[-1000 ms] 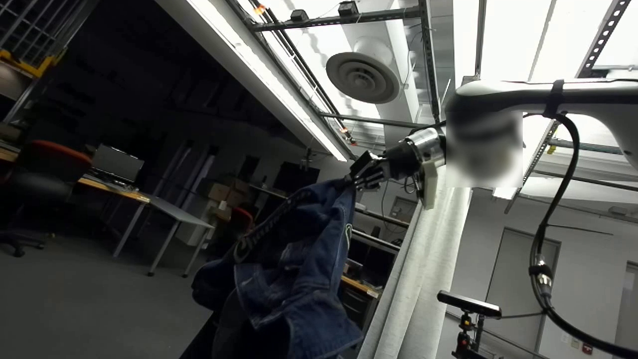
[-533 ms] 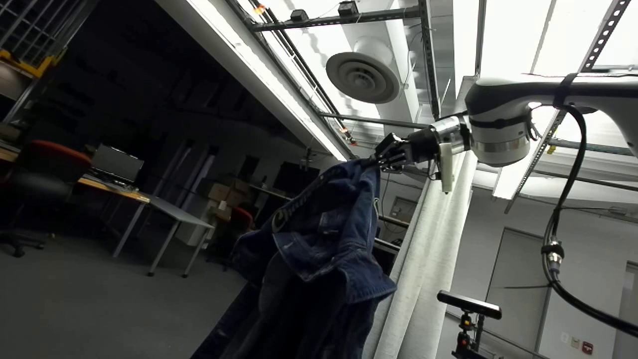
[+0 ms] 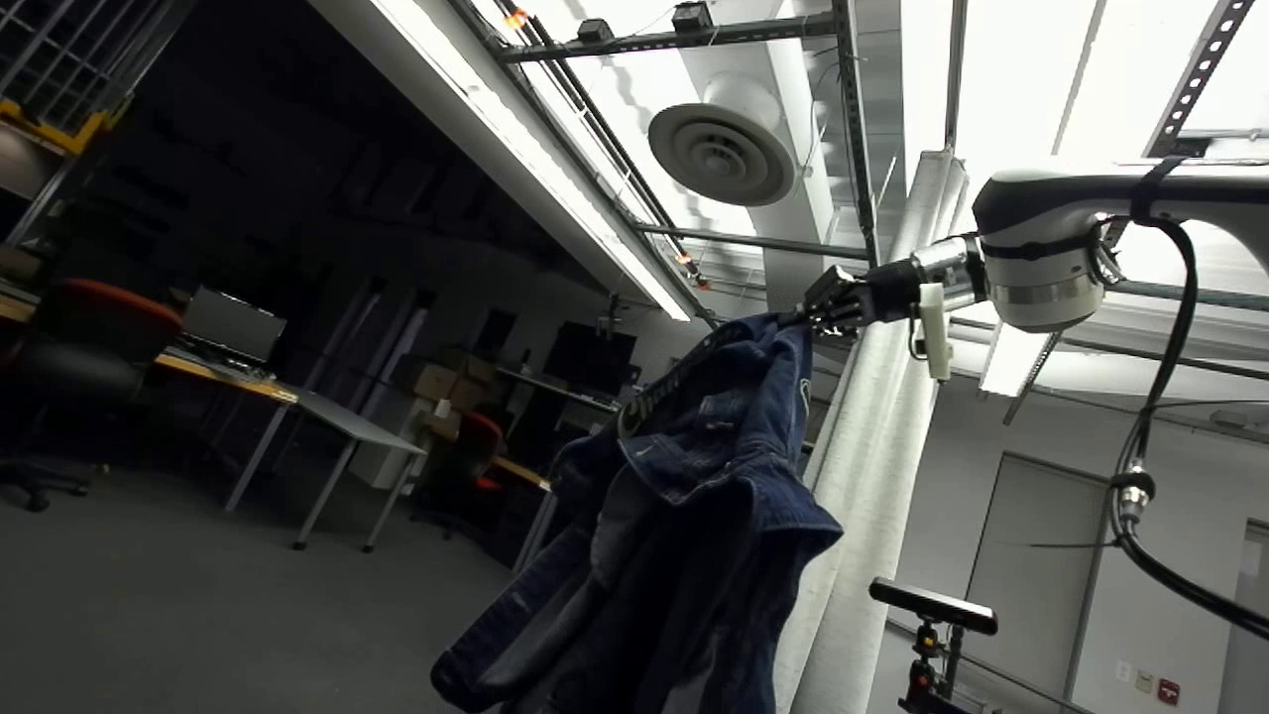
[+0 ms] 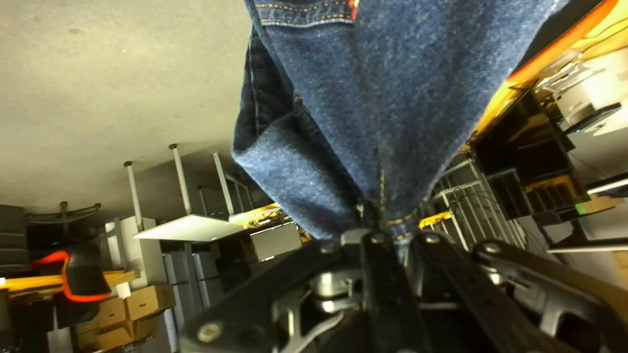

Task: Hang the blue jean jacket on the backrest of the chair

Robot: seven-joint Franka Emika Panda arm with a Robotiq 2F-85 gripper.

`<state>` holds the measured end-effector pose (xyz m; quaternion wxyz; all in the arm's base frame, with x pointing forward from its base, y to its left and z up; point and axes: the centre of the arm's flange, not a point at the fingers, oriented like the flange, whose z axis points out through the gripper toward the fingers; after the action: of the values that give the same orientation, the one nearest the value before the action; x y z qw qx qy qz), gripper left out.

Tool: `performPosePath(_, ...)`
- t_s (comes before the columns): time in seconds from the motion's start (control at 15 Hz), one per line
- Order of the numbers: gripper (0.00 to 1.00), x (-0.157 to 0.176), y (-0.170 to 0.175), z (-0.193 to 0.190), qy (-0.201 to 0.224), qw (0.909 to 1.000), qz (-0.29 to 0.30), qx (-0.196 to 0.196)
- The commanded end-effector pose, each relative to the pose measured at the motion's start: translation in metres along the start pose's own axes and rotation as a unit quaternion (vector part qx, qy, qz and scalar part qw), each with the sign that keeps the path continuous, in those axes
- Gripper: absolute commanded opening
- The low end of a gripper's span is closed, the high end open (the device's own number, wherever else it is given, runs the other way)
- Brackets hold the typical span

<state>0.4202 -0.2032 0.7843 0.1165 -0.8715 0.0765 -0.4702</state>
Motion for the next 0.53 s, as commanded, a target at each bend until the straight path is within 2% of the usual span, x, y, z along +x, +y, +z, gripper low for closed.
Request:
performPosePath(0.0,0.02,0.026,0.030,-0.051,0.037,0.9986,0.024,-0.028)
performPosePath(0.2,0.02,0.017,0.073,-0.060,0.043,0.9964,0.049,-0.054)
performPosePath(0.33,0.02,0.000,0.102,-0.046,0.024,0.9952,0.060,-0.074)
performPosePath(0.47,0.02,-0.025,0.126,-0.017,-0.009,0.9939,0.067,-0.087)
